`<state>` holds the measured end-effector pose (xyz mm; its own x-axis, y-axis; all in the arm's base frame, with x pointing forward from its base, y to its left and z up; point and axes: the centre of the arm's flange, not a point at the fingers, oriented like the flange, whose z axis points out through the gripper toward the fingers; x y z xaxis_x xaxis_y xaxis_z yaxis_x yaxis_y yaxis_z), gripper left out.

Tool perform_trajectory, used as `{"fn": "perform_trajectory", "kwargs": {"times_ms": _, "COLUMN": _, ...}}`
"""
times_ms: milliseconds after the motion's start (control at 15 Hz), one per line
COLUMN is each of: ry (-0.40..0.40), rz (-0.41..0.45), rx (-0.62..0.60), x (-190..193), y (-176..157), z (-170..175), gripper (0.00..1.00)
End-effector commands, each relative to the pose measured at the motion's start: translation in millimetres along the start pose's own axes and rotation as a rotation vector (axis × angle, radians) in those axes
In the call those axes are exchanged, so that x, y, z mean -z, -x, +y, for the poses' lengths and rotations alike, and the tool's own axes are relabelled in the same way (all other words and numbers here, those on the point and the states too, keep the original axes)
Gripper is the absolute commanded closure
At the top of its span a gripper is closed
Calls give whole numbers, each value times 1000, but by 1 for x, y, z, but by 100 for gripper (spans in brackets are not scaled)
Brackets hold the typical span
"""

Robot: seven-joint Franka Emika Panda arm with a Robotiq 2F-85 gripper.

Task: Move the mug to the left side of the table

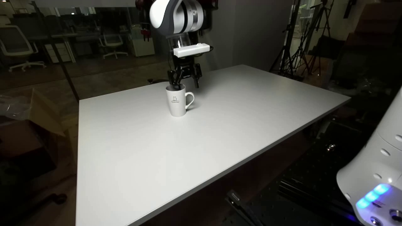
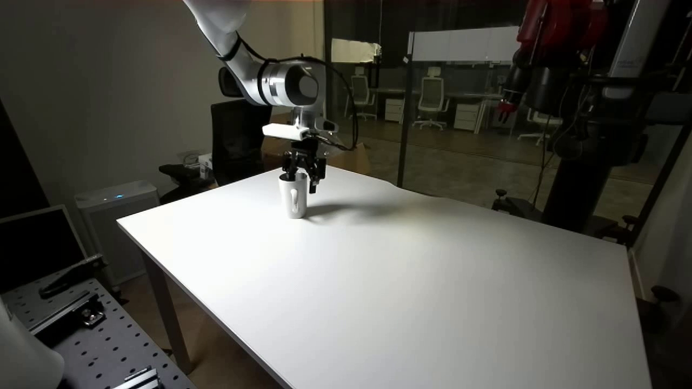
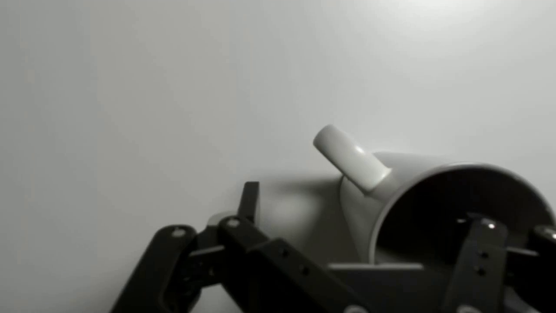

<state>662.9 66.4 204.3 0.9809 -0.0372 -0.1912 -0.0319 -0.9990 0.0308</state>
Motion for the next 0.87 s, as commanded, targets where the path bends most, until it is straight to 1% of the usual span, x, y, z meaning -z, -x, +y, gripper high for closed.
{"fn": "perform_trajectory", "kwargs": {"times_ms": 0, "ry": 46, "rz": 19, "rx": -18, "x": 21, "y": -7, "z": -1, "gripper": 0}}
{"fn": "perform_trajectory", "kwargs": {"times_ms": 200, "ry": 74, "rz": 68, "rx": 0, "x": 47, "y": -7, "z": -3, "gripper": 0}}
{"fn": "perform_trajectory", "kwargs": {"times_ms": 400, "ry": 56, "rz": 103, "rx": 31, "x": 74, "y": -5, "z": -10, "gripper": 0}}
{"fn": "perform_trajectory", "kwargs": {"times_ms": 467, "ry": 45, "rz": 92, "rx": 35, "x": 51, "y": -9, "z": -5, "gripper": 0}}
{"fn": "perform_trajectory", "kwargs": {"times_ms": 600, "ry": 42, "rz": 99, "rx": 40, "x": 57, "y": -8, "z": -7, "gripper": 0}}
{"fn": "perform_trajectory", "kwargs": {"times_ms": 800, "ry": 43, "rz": 87, "rx": 39, "x": 48, "y": -9, "z": -5, "gripper": 0}}
